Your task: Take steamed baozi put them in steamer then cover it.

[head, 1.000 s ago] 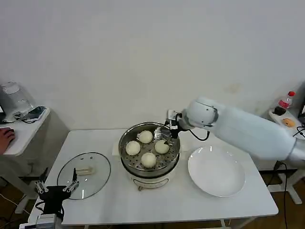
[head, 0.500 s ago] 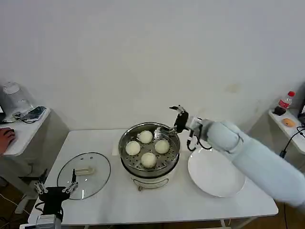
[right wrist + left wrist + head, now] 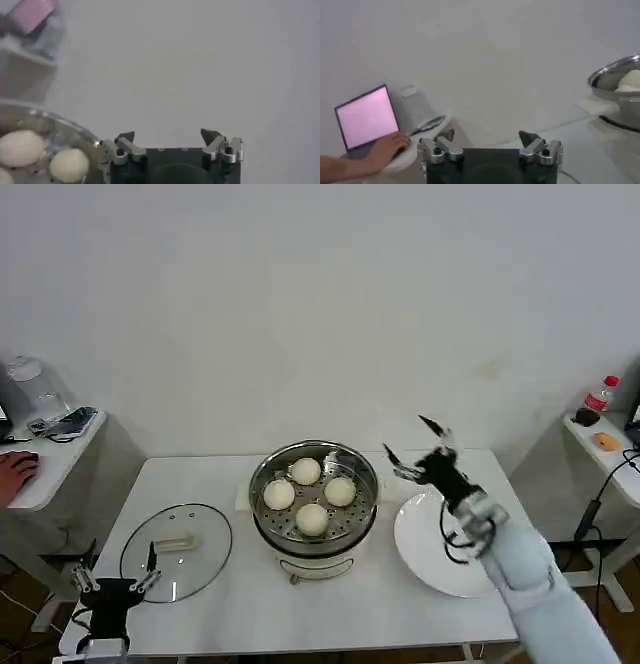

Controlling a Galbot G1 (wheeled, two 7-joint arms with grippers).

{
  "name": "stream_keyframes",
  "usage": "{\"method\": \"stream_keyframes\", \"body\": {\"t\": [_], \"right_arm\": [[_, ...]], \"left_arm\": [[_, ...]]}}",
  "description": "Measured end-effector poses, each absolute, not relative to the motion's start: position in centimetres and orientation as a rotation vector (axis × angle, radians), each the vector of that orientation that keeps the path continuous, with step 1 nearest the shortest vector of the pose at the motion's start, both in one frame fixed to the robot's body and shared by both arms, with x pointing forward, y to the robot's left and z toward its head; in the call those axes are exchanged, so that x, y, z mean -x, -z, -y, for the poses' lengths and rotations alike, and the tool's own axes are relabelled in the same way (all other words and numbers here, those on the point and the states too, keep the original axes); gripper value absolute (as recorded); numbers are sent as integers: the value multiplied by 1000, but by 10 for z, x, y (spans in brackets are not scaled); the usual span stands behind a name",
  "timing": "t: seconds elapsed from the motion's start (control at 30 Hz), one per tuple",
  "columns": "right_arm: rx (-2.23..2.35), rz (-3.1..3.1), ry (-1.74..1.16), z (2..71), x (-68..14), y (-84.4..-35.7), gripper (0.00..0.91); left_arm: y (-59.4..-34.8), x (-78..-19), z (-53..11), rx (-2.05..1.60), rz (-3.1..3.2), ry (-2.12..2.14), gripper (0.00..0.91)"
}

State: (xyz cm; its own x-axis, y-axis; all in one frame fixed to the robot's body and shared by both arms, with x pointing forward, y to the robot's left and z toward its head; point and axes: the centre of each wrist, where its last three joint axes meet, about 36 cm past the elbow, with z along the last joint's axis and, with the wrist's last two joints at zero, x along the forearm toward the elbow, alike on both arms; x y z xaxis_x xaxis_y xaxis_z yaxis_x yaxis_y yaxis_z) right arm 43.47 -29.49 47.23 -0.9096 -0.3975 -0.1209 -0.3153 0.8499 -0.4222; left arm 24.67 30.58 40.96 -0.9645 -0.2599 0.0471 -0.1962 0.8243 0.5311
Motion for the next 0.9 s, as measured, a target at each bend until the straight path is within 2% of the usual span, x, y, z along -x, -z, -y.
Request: {"method": "stream_keyframes", "body": {"t": [0.17, 0.57, 0.9], "right_arm": [[366, -2890, 478, 323, -391, -450, 907], [111, -2996, 416, 362, -323, -423, 907], [55, -3047, 391, 368, -293, -419, 907]], "left_arm": [[-389, -244, -311, -312, 2804, 1087, 907], [-347, -255, -321, -80, 2513, 1682, 907], [-314, -283, -338, 64, 2313, 1935, 907]]}}
